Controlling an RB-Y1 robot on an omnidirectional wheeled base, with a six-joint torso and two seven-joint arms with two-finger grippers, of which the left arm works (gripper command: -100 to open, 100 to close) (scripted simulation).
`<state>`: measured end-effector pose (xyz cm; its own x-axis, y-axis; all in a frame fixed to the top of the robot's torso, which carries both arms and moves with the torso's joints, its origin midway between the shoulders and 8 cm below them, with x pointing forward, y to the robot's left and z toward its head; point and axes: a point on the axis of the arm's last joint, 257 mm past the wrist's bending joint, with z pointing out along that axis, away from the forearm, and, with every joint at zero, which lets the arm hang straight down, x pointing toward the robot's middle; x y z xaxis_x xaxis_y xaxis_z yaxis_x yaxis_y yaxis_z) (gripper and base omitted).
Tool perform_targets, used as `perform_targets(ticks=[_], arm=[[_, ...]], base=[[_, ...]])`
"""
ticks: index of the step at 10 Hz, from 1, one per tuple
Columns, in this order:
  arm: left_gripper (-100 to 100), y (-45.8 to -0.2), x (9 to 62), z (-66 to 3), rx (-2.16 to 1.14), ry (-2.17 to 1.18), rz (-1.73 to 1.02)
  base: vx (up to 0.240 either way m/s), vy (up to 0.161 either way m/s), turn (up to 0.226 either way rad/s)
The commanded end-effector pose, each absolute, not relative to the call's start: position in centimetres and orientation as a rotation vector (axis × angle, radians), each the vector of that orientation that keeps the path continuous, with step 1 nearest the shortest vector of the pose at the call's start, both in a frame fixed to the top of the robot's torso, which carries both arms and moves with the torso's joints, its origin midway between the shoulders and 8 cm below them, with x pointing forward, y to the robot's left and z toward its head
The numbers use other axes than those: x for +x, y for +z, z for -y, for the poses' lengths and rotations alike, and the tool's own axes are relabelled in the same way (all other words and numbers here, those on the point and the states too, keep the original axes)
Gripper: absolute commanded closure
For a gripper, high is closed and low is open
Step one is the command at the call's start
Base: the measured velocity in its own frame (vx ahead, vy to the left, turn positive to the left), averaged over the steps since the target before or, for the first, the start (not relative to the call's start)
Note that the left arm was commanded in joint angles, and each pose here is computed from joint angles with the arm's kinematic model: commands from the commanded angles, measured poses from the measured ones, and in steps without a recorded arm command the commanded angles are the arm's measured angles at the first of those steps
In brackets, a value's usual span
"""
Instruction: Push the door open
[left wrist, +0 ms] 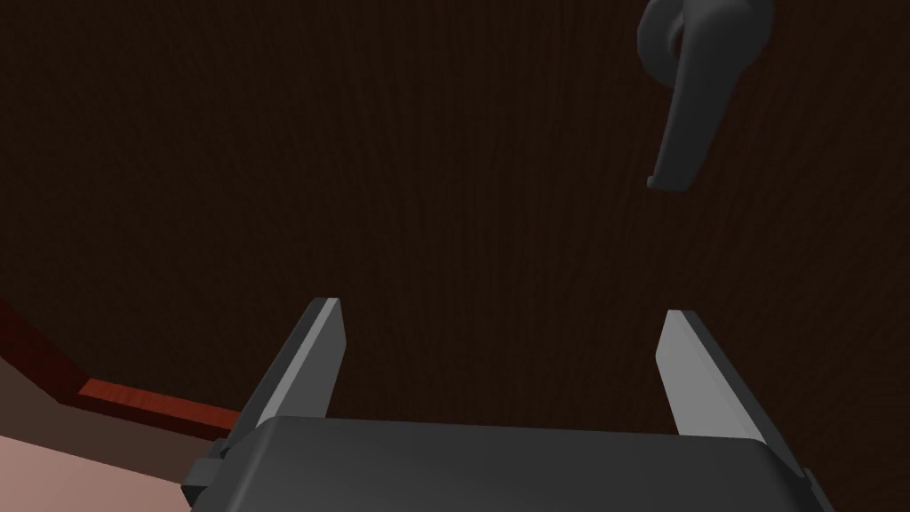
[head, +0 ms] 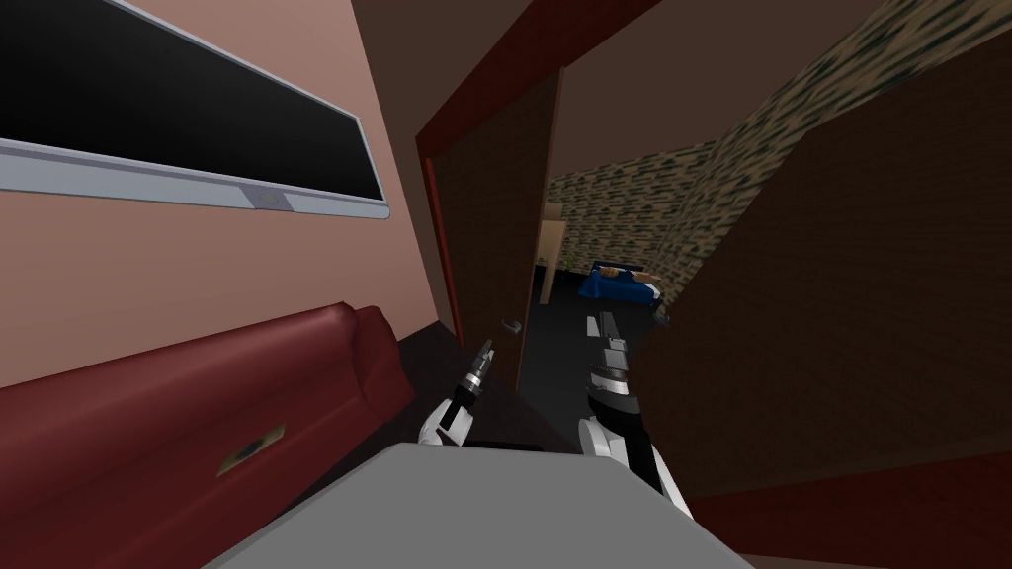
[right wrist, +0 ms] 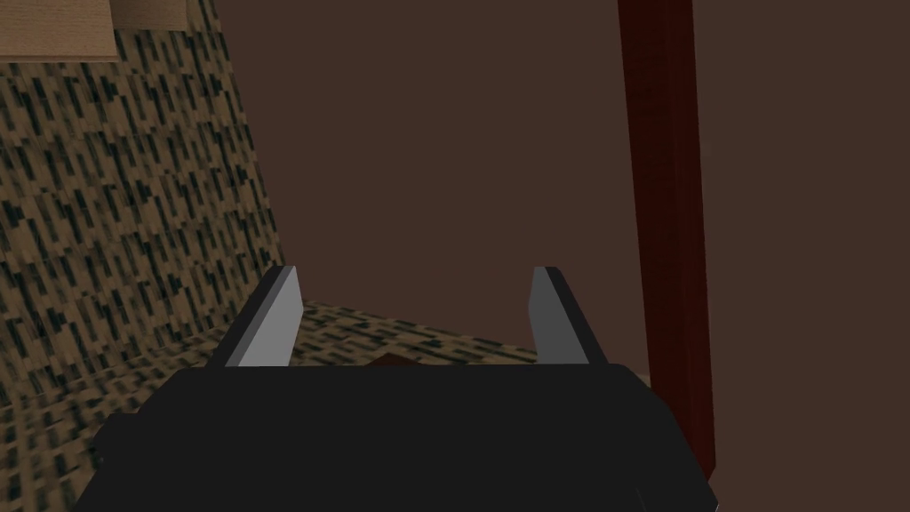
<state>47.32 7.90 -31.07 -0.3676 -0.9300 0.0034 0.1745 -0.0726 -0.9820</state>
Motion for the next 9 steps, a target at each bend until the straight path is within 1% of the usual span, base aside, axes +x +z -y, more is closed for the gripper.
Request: perform_targets(ticks=[1,5,9], arm=[[-100,-31.6,47.3,-7.7,-0.897,-1.59,-1.321],[-100,-33.4,47.0,-6.6,-0.905,-1.585,-1.375],[-100,-35.4,46.6,-5.3,-0.914,-1.579,-1.44]], base=[[0.03,0.027,-0.03],[0.044,0.043,-0.051],[0.063,0.062,-0.073]])
